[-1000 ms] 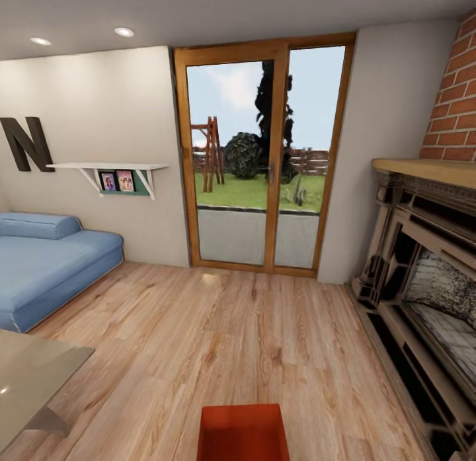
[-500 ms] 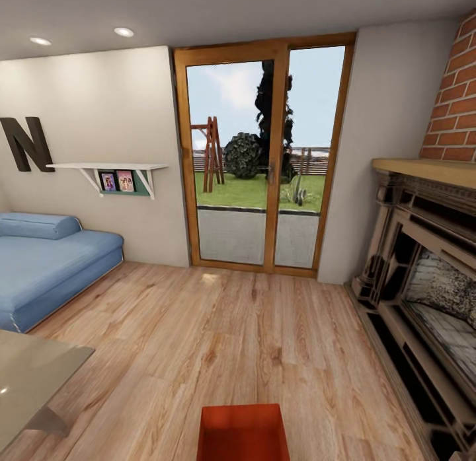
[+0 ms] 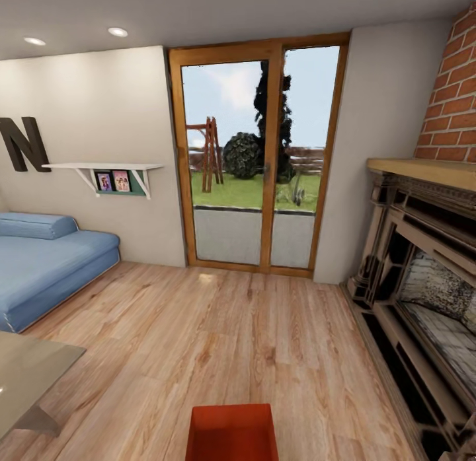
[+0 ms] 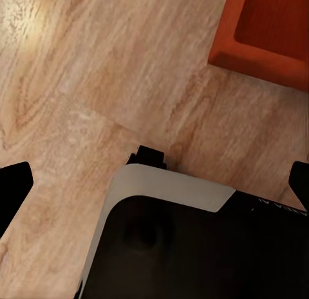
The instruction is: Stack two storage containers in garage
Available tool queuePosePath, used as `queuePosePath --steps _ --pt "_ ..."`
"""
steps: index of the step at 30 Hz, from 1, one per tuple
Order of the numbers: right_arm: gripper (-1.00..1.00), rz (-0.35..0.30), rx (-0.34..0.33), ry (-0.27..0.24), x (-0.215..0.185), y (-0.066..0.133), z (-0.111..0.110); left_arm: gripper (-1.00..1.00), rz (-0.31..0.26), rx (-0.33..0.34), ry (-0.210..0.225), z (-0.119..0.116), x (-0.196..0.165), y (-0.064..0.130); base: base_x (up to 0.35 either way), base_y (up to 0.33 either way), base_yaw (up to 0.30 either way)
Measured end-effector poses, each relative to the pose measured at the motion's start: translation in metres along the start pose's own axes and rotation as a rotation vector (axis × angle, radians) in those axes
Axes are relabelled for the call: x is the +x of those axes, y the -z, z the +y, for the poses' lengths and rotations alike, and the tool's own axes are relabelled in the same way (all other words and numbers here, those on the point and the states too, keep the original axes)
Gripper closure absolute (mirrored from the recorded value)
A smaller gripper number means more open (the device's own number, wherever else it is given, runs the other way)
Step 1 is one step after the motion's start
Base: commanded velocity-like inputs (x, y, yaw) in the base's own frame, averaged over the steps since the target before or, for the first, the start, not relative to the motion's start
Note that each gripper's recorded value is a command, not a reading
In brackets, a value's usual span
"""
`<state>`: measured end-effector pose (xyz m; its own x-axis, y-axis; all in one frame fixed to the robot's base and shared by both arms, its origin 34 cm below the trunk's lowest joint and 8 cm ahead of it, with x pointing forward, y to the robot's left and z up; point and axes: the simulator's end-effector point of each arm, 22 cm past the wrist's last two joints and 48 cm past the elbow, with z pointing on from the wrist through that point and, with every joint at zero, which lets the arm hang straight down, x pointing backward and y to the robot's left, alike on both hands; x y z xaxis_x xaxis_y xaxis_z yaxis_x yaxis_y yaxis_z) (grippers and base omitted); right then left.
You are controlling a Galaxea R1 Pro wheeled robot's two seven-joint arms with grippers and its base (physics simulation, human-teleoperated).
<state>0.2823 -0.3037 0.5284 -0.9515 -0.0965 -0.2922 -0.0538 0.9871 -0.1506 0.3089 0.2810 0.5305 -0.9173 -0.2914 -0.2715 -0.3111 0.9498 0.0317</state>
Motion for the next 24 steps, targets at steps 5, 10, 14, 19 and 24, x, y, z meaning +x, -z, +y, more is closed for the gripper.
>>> queuePosePath --steps 5,10,14,19,24 --pt "-1.0 0.003 -0.003 -0.001 0.0003 0.0002 0.0031 -1.0 0.0 -0.001 0.001 0.0005 -0.0002 -0.0001 -0.032 -0.033 0.0" --pt "-1.0 0.003 -0.001 -0.001 0.0005 -0.0001 0.0013 -1.0 0.002 -0.006 0.005 0.0013 0.0005 -0.0002 -0.173 -0.135 0.0" --pt "-1.0 0.003 -0.002 0.0 0.0006 0.0 0.0012 -1.0 0.005 -0.008 0.055 0.0022 0.0011 -0.0001 -0.06 -0.047 0.0" --pt "-1.0 0.003 -0.001 -0.001 0.0006 0.0001 0.0012 -1.0 0.006 -0.008 0.076 0.0023 0.0012 0.0 -0.008 -0.006 0.003" --pt "-1.0 0.001 -0.001 0.001 0.0001 0.0 0.0007 -1.0 0.006 -0.008 0.08 0.0022 0.0012 0.0 -0.002 -0.001 0.144"
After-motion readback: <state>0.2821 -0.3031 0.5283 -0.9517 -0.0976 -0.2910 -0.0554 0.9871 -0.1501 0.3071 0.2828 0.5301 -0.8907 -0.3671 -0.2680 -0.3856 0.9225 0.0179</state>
